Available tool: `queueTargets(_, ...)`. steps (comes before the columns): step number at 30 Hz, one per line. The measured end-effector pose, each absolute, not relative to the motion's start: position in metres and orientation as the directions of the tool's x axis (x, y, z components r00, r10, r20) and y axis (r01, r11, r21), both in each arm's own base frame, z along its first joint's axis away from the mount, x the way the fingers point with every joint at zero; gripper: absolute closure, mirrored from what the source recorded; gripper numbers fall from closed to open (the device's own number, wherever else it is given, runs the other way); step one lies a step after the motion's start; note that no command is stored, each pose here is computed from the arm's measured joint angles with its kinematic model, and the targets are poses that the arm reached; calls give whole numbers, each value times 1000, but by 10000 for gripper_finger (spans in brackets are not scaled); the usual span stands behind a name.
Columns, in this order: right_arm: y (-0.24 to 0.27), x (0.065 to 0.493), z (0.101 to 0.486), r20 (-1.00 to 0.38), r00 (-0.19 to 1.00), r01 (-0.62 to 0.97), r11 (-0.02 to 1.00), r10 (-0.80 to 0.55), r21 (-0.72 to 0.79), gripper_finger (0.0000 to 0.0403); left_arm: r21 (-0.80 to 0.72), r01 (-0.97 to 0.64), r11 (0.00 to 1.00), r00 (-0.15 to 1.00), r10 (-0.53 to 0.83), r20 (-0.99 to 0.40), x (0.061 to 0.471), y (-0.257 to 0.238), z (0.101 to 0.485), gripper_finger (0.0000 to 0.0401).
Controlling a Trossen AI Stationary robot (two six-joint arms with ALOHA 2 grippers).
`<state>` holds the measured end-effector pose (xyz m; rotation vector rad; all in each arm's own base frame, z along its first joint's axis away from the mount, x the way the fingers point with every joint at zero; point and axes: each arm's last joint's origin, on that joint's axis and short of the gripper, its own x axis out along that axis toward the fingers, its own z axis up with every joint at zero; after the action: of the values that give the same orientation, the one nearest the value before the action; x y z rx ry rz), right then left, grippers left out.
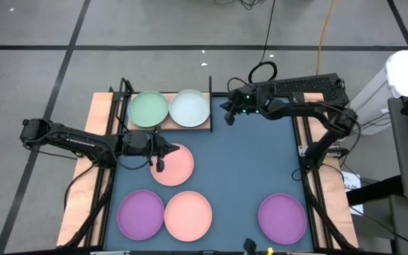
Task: Place and stack plates onto a shelf
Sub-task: Stack the top light pink plate on top of the white plate on the shelf
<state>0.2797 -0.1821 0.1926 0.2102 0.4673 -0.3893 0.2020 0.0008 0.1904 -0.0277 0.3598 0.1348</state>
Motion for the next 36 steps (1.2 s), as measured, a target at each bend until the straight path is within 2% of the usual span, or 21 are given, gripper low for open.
queueTargets(8, -148, 253, 226, -576, 758, 426, 901, -307, 81, 403, -6, -139, 990, 921, 127, -369, 201, 1, 189, 400)
queueTargets(12, -129, 243, 235, -541, 791, 394, 914, -285, 94, 403, -9, -123, 992, 910, 110, -399, 200, 0, 186, 400)
queueTargets(19, -106, 229, 250, -476, 841, 342, 934, -258, 98, 403, -23, 2, 1000, 905, -12, -426, 199, -14, 184, 400)
queueTargets(28, -88, 229, 261, -435, 876, 274, 957, -207, 96, 403, -81, 90, 993, 825, -120, -552, 197, -40, 193, 399)
queueTargets(31, -83, 230, 260, -437, 879, 255, 962, -190, 96, 403, -87, 85, 993, 804, -120, -583, 194, -48, 192, 387)
queueTargets(36, -76, 233, 261, -435, 886, 227, 968, -161, 104, 403, -99, 33, 994, 749, -91, -656, 184, -58, 184, 345)
